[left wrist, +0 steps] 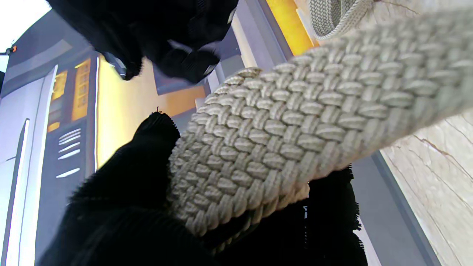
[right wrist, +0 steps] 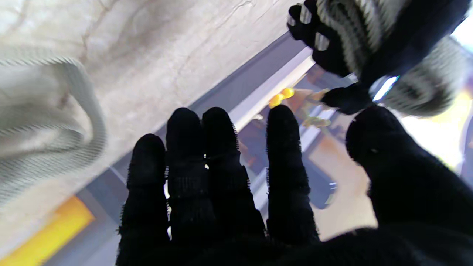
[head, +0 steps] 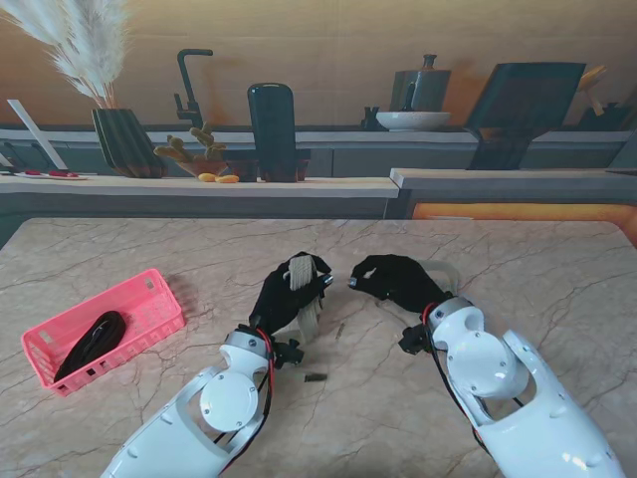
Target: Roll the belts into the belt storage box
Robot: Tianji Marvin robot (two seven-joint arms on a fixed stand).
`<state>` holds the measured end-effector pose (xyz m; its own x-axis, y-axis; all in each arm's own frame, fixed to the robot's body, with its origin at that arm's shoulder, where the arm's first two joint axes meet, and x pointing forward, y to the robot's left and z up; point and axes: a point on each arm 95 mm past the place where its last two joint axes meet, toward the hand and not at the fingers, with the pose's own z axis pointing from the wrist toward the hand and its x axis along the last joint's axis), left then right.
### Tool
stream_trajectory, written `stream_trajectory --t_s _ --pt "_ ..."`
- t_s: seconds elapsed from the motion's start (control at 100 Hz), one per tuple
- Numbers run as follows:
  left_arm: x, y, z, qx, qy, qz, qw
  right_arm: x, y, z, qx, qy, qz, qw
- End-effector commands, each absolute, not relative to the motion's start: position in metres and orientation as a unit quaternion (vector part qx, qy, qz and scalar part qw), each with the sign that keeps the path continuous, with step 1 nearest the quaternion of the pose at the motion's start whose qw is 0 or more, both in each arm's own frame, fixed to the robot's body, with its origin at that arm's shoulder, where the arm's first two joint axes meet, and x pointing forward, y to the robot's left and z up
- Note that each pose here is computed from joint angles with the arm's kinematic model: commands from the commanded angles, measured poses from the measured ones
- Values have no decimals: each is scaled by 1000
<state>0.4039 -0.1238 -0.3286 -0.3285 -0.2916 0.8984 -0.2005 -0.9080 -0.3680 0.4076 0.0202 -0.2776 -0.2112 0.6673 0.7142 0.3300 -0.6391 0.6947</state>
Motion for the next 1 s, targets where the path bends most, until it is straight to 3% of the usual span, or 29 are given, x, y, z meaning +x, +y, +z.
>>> stream_trajectory --t_s 0.0,0.45,0.99 --pt "403 -128 -329 -577 214 -787 27 404 20 -275 602 414 671 124" --pt "409 -131 -337 -533 281 -796 61 409 44 -272 463 489 723 155" --pt "412 -132 -338 -506 310 -800 85 421 72 -283 465 503 720 112"
